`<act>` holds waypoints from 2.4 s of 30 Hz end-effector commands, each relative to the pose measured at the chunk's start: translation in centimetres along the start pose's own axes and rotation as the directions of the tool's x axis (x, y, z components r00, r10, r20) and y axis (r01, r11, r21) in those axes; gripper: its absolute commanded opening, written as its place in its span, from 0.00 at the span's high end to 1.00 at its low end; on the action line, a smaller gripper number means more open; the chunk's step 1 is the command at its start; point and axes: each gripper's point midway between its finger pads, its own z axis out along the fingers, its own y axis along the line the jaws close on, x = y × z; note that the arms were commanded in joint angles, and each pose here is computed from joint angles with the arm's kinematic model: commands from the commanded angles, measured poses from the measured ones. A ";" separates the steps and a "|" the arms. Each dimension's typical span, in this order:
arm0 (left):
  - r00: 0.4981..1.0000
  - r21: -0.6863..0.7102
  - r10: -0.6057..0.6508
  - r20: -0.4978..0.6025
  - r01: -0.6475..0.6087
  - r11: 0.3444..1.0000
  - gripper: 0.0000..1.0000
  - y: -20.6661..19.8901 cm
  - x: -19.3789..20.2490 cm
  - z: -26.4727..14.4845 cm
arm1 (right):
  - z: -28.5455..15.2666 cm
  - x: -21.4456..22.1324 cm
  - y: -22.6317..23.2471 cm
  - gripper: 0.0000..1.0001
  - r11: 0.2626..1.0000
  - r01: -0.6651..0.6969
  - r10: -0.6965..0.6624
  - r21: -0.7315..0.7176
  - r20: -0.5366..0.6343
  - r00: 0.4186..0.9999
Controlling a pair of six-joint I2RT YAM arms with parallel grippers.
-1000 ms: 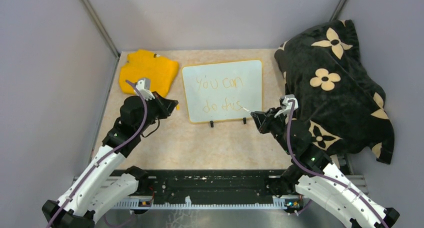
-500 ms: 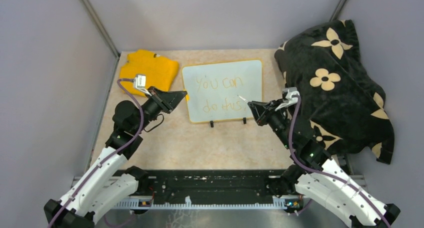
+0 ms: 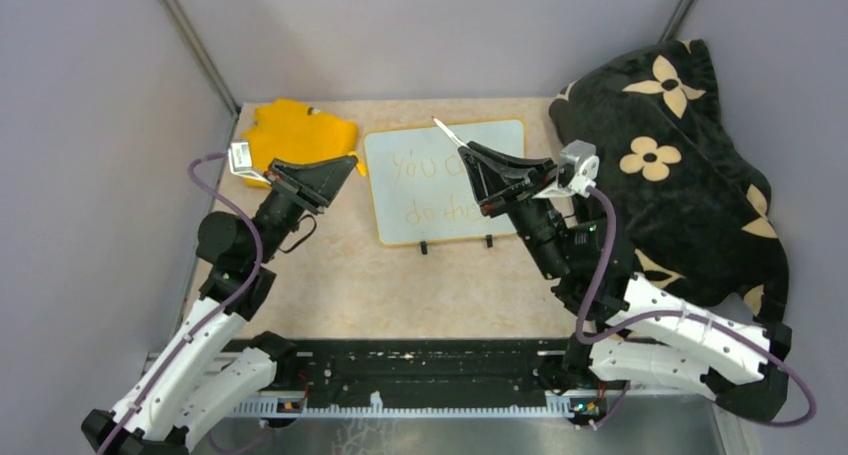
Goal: Write a sentence on the whiteboard
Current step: Close the whiteboard marker at the center of the board.
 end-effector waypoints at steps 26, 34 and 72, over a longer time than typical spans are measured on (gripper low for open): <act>0.974 0.247 -0.182 0.138 0.145 0.958 1.00 -6.7 -4.5 -1.4 | -4.1 2.0 7.4 1.00 0.993 0.084 -0.069 -0.078 0.181 0.981; 0.956 0.249 -0.257 0.142 0.217 0.944 1.00 -6.4 -4.6 -1.7 | -3.9 2.7 10.8 1.00 0.983 0.152 -0.124 -0.107 0.234 0.964; 0.867 0.242 -0.498 0.027 0.478 0.844 1.00 -6.5 -3.5 -1.7 | -2.8 3.8 13.3 1.00 0.980 0.146 -0.106 -0.134 0.269 0.957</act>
